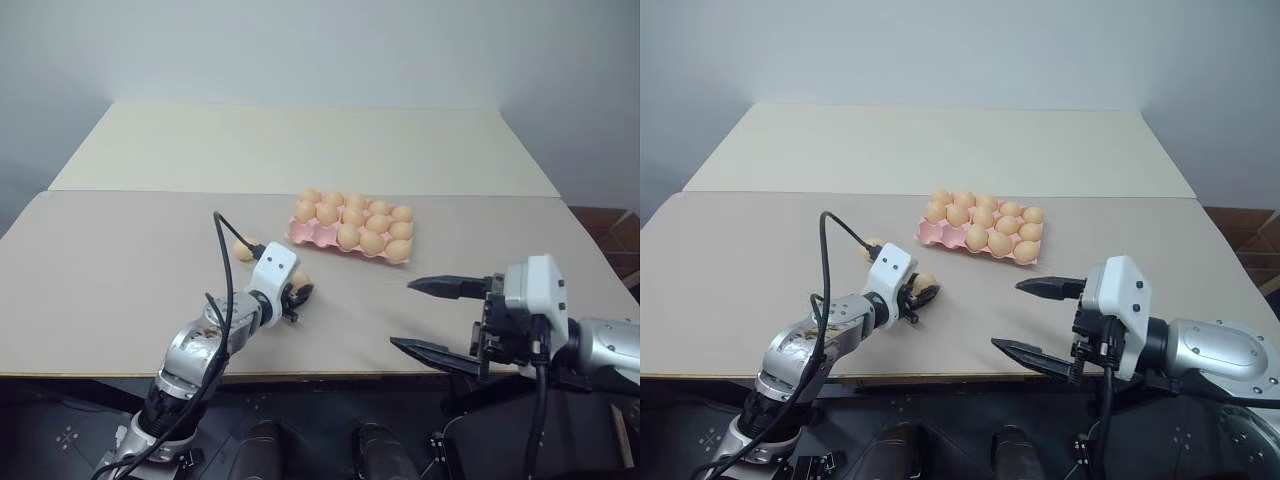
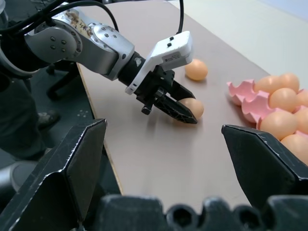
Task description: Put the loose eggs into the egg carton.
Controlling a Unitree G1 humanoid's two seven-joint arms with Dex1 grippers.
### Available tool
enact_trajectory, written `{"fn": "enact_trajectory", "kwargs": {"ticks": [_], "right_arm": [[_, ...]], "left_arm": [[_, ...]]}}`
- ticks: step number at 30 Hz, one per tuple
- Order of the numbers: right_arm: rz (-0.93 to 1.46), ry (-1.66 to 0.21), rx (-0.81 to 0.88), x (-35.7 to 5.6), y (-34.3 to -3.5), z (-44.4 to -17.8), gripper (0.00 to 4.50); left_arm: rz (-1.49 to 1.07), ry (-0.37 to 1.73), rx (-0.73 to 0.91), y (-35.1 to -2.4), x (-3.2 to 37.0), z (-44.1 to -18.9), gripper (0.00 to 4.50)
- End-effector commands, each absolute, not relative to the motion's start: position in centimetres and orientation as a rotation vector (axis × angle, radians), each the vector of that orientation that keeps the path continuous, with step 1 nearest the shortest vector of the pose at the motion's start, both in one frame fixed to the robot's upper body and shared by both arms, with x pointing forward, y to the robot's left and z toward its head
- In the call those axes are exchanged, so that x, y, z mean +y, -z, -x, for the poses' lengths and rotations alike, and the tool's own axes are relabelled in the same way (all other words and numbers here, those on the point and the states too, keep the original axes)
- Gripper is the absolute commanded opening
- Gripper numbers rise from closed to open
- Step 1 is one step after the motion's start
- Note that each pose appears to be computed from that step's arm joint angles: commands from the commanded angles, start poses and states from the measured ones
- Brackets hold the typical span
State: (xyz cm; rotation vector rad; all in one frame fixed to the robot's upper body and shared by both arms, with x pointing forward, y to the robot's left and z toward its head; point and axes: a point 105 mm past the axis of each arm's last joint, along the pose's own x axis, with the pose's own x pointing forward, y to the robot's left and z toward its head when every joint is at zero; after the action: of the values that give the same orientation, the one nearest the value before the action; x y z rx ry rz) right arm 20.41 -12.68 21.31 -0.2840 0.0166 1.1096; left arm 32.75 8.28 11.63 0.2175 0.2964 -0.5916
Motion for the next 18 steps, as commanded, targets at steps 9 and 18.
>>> {"fn": "enact_trajectory", "kwargs": {"ticks": [9,18], "right_arm": [[0.296,-0.849,0.003,-12.2,-22.5,-24.2,4.5],[0.281,-0.803,0.031,-11.9,-22.3,-24.6,4.5]], "left_arm": [[-0.36,0.675,0.019,-19.2,6.2,-38.6,1.67],[-0.379,0.704,0.05,-17.3,5.1,-41.2,1.67]]}}
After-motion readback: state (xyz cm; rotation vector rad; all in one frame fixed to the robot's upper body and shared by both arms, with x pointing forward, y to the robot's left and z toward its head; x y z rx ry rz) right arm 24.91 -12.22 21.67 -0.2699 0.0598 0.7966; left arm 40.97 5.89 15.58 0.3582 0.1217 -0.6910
